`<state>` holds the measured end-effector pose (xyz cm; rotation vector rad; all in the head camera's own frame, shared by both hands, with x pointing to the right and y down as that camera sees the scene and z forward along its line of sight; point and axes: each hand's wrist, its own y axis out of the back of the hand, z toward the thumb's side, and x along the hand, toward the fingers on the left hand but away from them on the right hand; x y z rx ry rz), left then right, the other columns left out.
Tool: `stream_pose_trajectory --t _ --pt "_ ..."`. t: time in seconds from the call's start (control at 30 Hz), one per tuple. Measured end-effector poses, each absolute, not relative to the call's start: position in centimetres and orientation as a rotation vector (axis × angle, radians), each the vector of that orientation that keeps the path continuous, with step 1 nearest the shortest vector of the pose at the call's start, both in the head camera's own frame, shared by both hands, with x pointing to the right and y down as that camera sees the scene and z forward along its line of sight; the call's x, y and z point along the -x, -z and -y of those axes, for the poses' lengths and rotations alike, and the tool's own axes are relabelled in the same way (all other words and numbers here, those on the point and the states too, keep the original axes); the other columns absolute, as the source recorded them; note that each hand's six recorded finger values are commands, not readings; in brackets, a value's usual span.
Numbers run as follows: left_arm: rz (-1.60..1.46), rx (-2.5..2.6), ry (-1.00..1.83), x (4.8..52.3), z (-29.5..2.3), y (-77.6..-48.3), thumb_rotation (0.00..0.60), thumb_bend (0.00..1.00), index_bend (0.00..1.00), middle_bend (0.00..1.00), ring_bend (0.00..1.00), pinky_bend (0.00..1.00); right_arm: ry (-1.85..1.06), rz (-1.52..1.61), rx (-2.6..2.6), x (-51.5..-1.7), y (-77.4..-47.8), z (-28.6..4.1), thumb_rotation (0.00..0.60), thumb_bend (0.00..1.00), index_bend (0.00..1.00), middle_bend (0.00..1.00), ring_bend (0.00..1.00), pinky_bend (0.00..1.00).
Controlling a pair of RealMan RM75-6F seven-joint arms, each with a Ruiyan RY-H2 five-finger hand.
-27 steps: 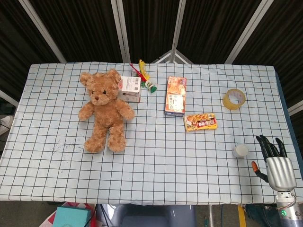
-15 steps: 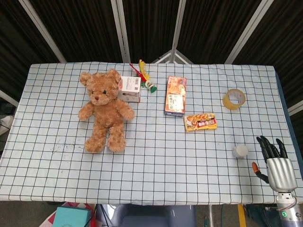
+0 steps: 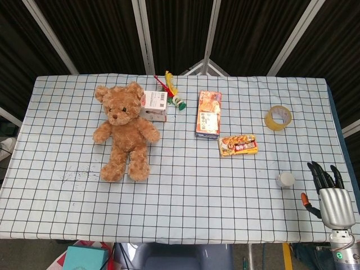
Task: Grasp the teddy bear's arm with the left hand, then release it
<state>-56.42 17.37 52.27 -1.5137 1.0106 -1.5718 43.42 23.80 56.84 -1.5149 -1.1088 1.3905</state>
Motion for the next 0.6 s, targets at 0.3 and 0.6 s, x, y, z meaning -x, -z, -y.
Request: stream_pose_trajectory --t 0.3,0.6 --pt "-0.995 1.594 1.613 55.5 -15.4 -54.4 0.6 0.18 0.1 0.02 0.0 0.02 -1.387 1.132 1.524 -43.6 -56.7 -23.6 0.6 0.37 0.08 0.12 0.24 0.06" --pt "-1.034 1.794 1.708 54.2 -12.9 -59.9 0.6 0.18 0.11 0.03 0.0 0.02 -1.379 1.137 1.539 -43.5 -56.9 -23.1 0.6 0.37 0.08 0.12 0.24 0.06"
